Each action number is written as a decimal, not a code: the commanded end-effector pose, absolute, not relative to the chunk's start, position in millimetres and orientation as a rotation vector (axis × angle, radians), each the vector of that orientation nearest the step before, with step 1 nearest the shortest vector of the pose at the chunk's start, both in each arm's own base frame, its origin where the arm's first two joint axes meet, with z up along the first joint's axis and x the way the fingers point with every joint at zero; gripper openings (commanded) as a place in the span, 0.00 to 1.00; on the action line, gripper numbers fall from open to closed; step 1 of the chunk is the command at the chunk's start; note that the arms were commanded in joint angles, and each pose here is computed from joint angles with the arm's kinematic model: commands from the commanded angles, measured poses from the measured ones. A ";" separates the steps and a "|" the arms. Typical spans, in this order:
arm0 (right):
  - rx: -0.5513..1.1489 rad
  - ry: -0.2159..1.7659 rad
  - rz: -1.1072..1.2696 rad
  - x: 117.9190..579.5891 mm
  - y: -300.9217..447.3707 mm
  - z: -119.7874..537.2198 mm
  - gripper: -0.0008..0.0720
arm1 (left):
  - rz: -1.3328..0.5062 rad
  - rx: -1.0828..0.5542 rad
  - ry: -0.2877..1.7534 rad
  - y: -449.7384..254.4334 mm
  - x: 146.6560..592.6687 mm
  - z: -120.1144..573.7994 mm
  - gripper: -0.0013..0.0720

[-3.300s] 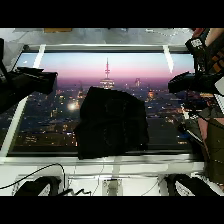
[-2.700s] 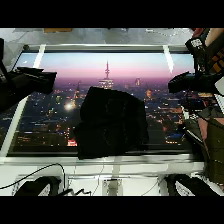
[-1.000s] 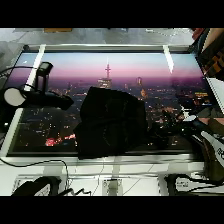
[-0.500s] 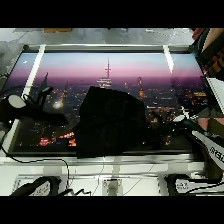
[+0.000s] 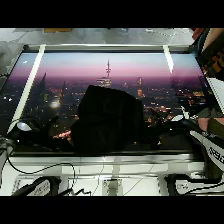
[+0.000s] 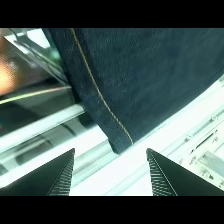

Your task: Fold the clothes and pants, and hang the long-sleeved shirts on hangers.

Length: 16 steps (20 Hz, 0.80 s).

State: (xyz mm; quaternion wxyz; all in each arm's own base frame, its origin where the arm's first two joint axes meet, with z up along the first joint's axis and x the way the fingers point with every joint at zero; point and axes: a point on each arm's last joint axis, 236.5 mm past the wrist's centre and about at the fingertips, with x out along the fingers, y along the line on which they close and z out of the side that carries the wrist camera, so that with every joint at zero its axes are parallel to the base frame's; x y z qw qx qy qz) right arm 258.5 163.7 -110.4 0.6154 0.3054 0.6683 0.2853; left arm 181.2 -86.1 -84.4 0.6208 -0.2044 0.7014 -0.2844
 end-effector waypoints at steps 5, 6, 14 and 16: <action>0.808 1.471 0.680 274.0 176.8 -94.5 0.07 | -0.601 -0.493 1.587 -94.6 172.7 -111.9 0.68; 0.808 1.471 0.680 273.9 176.8 -94.5 0.07 | -0.582 -0.475 1.574 -93.7 175.9 -117.2 0.68; 0.754 1.429 0.723 275.7 176.6 -89.8 0.07 | -0.570 -0.503 1.417 -114.9 214.9 -112.9 0.03; 0.705 1.379 0.745 281.9 176.3 -73.6 0.07 | -0.610 -0.531 1.368 -122.2 228.9 -97.3 0.03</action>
